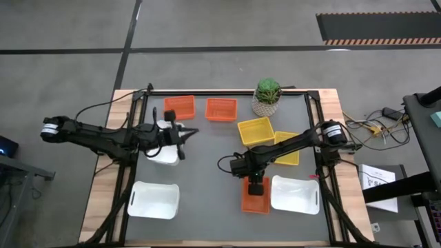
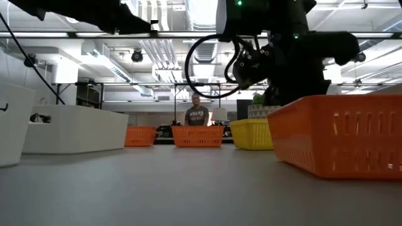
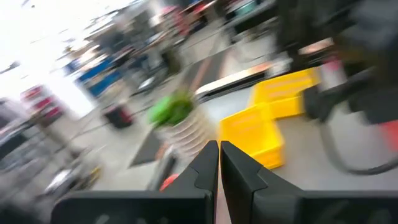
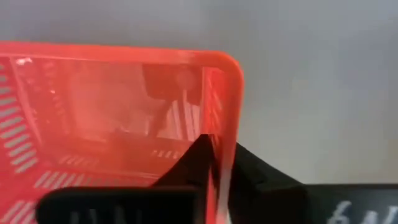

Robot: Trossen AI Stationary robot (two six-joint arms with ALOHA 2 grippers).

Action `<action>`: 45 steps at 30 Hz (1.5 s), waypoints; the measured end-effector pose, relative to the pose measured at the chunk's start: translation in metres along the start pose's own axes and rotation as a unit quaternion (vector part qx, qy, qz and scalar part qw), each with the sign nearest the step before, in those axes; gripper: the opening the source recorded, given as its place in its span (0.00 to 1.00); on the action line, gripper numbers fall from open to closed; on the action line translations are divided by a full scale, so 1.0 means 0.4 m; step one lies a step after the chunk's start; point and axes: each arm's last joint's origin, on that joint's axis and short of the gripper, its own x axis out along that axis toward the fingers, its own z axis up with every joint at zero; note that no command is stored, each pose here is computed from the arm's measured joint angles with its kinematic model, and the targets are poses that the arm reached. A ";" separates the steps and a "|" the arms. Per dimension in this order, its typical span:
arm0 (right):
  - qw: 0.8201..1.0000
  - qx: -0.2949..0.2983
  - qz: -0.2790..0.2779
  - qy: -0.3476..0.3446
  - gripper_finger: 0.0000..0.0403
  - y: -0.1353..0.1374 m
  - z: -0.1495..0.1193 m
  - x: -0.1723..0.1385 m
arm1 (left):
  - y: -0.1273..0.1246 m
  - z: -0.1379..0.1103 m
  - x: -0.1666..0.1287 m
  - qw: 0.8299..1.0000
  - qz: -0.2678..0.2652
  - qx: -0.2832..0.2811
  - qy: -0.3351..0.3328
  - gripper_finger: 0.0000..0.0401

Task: Stack baskets by color
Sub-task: Stack the bottom orange bin on top of the top right orange bin

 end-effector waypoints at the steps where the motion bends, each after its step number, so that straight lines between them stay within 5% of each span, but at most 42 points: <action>1: 1.000 0.009 0.001 -0.003 0.04 0.001 0.000 -0.003 | 0.003 -0.002 0.000 1.000 0.019 -0.002 0.009 0.00; 9: 0.989 0.141 0.010 -0.034 0.02 -0.012 0.014 -0.046 | 0.012 -0.013 -0.002 0.994 0.098 0.001 0.052 0.00; 16: 0.959 0.266 0.042 -0.089 0.02 -0.062 0.063 -0.139 | 0.011 -0.017 -0.002 0.993 0.099 0.008 0.058 0.00; 22: 0.919 0.363 0.068 -0.137 0.02 -0.155 0.097 -0.238 | 0.014 -0.021 -0.006 0.986 0.143 0.016 0.084 0.00; 27: 0.889 0.412 0.074 -0.185 0.02 -0.266 0.108 -0.338 | 0.042 0.016 -0.020 0.978 0.180 0.080 0.070 0.00; 31: 0.845 0.460 0.084 -0.258 0.02 -0.370 0.112 -0.430 | 0.060 0.030 -0.041 0.973 0.194 0.111 0.057 0.00; 40: 0.763 0.525 0.004 -0.376 0.02 -0.531 0.094 -0.575 | 0.078 0.012 -0.090 0.973 0.204 0.097 0.049 0.00; 45: 0.757 0.526 -0.014 -0.387 0.02 -0.583 0.122 -0.578 | 0.096 0.018 -0.119 0.972 0.217 0.080 0.028 0.00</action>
